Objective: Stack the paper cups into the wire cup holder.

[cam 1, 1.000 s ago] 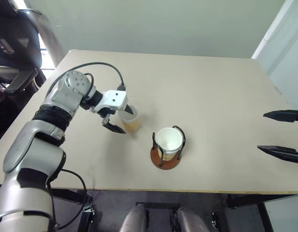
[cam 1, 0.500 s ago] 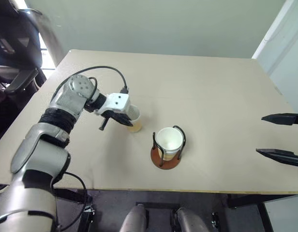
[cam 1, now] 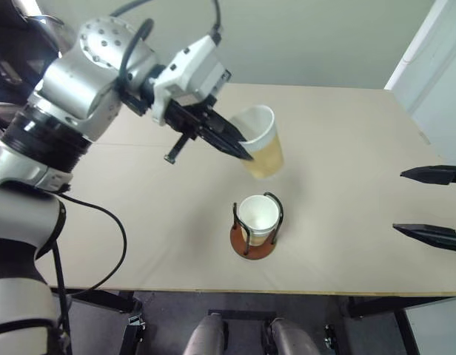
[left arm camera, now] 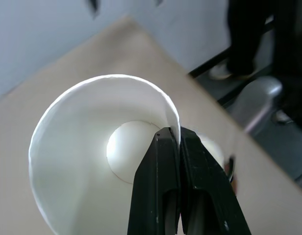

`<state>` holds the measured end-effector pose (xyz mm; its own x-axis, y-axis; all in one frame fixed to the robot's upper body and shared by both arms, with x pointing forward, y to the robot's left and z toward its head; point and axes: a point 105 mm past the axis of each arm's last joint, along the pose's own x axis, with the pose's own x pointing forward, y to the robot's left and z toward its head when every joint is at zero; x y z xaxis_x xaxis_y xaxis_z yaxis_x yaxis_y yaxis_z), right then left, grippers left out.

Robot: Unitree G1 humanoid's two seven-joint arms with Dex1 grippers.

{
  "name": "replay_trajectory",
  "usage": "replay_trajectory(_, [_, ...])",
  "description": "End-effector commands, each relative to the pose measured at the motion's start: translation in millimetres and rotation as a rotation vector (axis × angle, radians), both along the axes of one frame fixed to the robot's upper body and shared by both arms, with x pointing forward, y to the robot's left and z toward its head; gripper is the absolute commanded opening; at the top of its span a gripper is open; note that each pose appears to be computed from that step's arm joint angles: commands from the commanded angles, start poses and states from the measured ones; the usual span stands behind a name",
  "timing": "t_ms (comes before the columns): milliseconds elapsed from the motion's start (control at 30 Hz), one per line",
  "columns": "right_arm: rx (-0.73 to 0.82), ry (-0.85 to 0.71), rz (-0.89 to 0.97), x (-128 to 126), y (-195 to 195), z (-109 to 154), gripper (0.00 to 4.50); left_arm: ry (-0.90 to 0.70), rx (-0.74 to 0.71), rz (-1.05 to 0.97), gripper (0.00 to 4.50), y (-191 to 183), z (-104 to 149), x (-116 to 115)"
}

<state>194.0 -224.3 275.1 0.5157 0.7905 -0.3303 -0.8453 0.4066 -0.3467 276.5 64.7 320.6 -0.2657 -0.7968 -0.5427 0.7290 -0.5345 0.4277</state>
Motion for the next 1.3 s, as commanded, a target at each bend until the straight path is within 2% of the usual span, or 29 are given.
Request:
replay_trajectory(33, [-0.008,-0.053,-0.008,-4.7,2.3,8.4,4.5,0.005,0.075,-0.105,0.02,-6.8,-7.9,-16.6])
replay_trajectory(167, [-0.012,-0.057,-0.017,-6.8,3.4,8.9,4.5,0.012,0.17,-0.151,0.02,-10.9,-32.0,-18.7])
replay_trajectory(333, [-0.015,-0.062,-0.024,-8.9,5.8,10.0,4.5,-0.013,0.219,-0.158,0.02,-13.9,-47.4,-8.7])
replay_trajectory(967, [-0.02,-0.057,-0.05,-9.8,4.0,8.1,4.5,-0.018,0.279,-0.148,0.02,-9.2,-61.0,-1.7])
replay_trajectory(1267, [-0.022,-0.057,-0.053,-11.0,4.2,8.1,4.5,-0.047,0.291,-0.13,0.02,-12.5,-67.6,8.9])
replay_trajectory(1300, [-0.022,-0.057,-0.053,-10.6,4.3,8.2,4.5,-0.044,0.284,-0.126,0.21,-13.9,-67.2,10.1])
